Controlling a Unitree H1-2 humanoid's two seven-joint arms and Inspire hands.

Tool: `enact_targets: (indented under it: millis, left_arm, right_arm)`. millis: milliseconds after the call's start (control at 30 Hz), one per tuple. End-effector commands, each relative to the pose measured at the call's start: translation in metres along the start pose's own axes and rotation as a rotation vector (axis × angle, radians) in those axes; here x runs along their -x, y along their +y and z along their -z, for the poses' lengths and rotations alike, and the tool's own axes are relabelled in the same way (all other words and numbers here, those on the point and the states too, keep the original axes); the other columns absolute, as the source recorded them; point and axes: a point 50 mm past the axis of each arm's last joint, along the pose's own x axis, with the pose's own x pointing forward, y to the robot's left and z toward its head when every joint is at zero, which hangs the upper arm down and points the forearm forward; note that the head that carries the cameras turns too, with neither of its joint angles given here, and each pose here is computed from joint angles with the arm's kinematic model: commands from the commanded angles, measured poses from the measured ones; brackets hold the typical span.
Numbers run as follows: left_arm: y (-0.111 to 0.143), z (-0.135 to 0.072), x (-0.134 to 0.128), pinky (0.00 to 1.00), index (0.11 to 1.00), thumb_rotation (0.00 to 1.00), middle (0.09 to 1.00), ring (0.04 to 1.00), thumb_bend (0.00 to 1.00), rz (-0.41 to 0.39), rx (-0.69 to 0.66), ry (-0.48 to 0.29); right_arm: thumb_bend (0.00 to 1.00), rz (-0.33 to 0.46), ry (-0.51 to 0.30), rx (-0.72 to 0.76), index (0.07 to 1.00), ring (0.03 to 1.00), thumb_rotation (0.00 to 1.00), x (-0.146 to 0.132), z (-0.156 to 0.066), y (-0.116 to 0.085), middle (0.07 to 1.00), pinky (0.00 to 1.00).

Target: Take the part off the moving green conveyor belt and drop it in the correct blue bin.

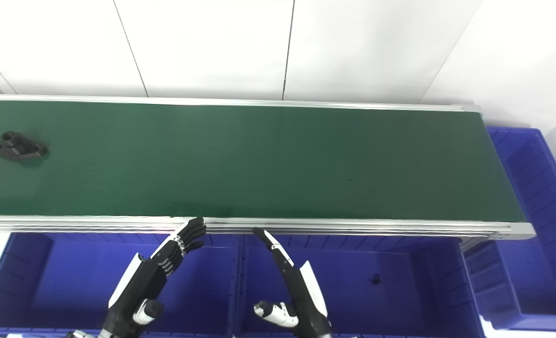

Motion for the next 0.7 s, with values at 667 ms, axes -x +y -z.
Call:
enact_targets:
  millis: [667]
  left_arm:
    - [-0.008, -0.0013, 0.002, 0.88, 0.907, 0.94, 0.919, 0.92, 0.91, 0.008, -0.01, -0.027]
  right_arm:
    - [0.99, 0.013, -0.058, -0.025, 0.909, 0.92, 0.95, 0.0042, -0.006, -0.0036, 0.927, 0.9]
